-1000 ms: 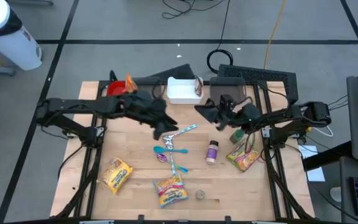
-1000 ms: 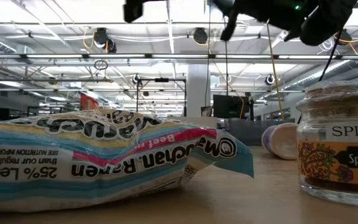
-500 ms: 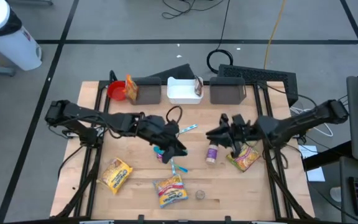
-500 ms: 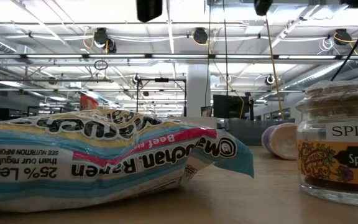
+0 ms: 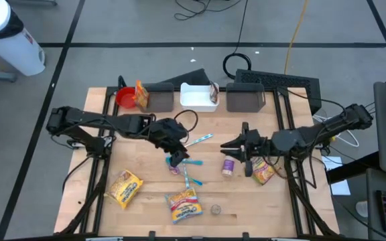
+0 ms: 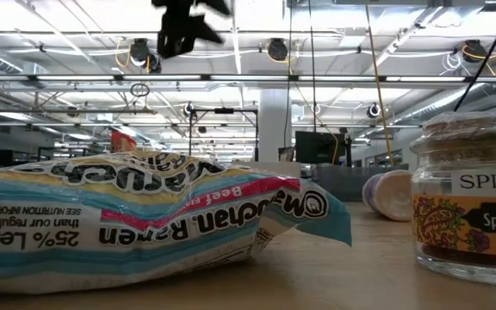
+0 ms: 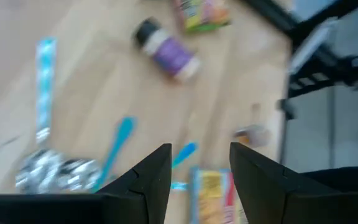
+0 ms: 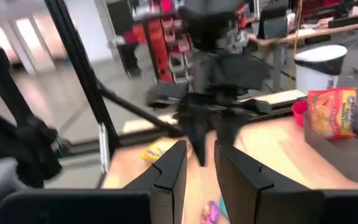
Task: Pick & Place Food Item
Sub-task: Put the top light blue spoon into the right black bin
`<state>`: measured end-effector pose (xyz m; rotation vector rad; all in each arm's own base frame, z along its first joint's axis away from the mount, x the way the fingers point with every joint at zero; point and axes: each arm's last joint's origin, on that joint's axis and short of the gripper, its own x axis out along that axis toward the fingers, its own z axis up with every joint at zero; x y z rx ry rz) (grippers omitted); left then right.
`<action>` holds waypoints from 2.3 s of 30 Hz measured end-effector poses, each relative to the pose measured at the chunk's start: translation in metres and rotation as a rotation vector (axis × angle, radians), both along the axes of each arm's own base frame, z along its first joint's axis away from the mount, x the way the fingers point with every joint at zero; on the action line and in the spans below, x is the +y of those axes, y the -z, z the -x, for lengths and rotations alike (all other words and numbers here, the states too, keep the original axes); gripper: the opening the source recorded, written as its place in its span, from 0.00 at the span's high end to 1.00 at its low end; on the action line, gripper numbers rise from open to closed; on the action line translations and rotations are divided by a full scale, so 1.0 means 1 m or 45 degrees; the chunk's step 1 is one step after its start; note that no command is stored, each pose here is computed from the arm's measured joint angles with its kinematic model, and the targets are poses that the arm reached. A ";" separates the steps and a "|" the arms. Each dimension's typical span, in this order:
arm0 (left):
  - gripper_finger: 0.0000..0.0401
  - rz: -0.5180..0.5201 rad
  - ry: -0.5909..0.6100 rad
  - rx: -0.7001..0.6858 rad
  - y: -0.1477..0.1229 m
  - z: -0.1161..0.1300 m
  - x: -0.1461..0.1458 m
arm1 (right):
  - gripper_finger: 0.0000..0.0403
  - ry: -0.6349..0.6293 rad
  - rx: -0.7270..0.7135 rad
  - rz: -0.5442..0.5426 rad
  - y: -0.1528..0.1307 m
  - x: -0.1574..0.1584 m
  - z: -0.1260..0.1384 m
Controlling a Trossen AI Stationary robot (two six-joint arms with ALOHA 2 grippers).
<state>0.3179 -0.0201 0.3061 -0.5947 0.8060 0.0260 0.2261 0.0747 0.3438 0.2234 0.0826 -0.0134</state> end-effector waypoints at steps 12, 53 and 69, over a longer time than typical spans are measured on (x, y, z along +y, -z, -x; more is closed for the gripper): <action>0.58 -0.080 -0.064 0.197 -0.003 0.030 0.035 | 0.79 0.006 0.200 0.094 -0.039 -0.028 -0.049; 0.58 -0.302 -0.199 -0.206 -0.080 0.115 0.026 | 0.60 -0.193 1.052 0.331 0.149 -0.120 -0.155; 0.58 -0.332 -0.168 -0.175 -0.071 0.095 0.026 | 0.60 -0.230 1.178 0.445 0.176 -0.129 -0.158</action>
